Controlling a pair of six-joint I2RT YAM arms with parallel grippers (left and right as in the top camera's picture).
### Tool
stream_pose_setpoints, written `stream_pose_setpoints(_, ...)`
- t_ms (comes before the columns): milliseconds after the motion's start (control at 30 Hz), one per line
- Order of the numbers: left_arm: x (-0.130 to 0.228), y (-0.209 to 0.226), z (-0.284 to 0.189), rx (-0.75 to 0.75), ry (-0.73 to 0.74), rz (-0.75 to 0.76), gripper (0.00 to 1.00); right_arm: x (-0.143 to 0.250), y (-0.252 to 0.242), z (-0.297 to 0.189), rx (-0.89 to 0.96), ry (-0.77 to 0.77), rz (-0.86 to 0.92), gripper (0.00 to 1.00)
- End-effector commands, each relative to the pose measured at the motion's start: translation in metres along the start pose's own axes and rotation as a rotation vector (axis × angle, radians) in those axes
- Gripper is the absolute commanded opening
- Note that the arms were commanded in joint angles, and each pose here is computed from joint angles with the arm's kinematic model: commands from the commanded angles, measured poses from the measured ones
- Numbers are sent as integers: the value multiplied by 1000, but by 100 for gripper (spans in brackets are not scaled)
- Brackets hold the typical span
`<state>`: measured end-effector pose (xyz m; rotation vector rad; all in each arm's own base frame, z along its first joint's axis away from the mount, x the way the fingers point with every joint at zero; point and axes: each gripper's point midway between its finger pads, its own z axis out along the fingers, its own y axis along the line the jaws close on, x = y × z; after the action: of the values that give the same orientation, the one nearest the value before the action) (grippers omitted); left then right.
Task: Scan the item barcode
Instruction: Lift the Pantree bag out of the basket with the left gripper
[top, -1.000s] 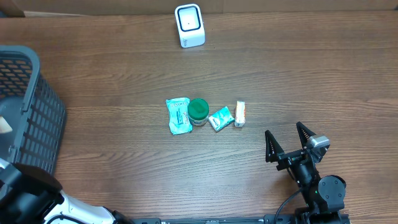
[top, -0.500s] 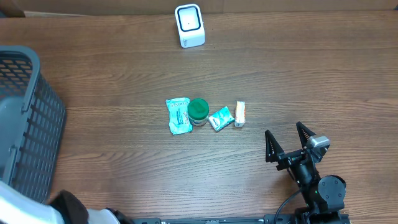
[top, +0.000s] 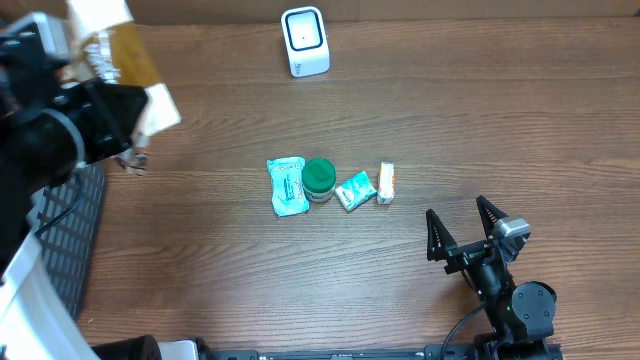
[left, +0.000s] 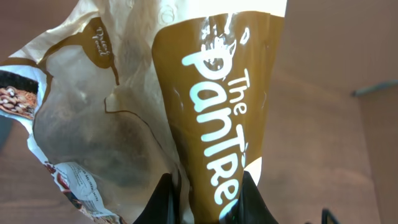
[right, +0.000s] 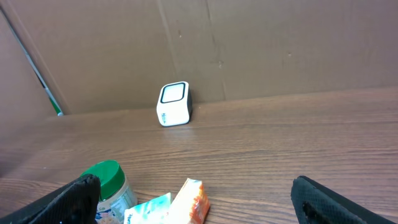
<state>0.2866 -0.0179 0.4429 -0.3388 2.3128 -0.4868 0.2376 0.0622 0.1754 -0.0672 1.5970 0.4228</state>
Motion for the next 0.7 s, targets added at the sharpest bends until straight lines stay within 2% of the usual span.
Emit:
stream_pose_setpoints(0,15,5,39,-74,121,-3,4,2,-1,0,4,-4,3,100)
stream_pose_setpoints(167,48,19,88,-216,284,-102,4,2,-1,0,4,-4,3,100)
stream_pose_setpoints(200,61,29,105,-294,333,-192,4,2,-1,0,4,-4,3,100)
stream_pose_setpoints(333,96,46,137,-442,440,-401,4,2,-1,0,4,-4,3,100)
stream_pose_setpoints(500,136,69,171,-596,523,-597,5,2,-1,0,4,-4,3,100)
stream_pose_setpoints(667,172,93,213,-658,553,-681,4,2,-1,0,4,-4,3,100)
